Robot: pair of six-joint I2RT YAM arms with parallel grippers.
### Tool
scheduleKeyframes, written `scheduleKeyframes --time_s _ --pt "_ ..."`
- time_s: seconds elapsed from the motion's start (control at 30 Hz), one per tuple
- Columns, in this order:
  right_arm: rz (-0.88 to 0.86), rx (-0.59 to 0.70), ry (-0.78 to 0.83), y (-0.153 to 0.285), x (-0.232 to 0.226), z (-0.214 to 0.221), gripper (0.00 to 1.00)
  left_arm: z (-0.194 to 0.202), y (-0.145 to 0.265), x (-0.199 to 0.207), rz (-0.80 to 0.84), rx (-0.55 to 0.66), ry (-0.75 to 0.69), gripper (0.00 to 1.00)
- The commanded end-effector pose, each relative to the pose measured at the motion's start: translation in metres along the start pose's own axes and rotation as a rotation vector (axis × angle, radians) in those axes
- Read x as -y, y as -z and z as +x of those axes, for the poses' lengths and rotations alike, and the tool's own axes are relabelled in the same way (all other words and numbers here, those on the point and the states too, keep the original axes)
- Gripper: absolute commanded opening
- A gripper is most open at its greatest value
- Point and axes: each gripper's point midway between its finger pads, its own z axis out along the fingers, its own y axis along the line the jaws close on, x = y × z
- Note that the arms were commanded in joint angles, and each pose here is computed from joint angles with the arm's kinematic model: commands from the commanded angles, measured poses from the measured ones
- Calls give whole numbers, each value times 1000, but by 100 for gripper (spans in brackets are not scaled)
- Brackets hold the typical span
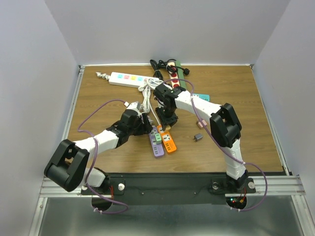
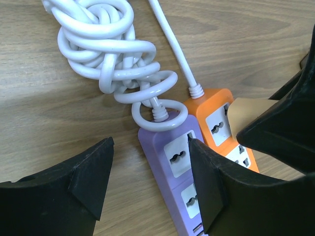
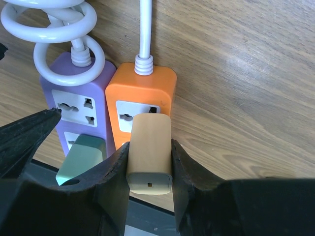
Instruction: Insert the plug
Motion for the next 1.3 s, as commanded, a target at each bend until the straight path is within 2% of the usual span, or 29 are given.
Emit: scheduleKeyframes --time_s 0.0,1.27 --pt "35 25 29 -7 1 -12 0 -5 4 7 37 27 -31 73" --pt "164 -31 79 -76 13 -3 0 -5 4 7 34 23 -26 73"
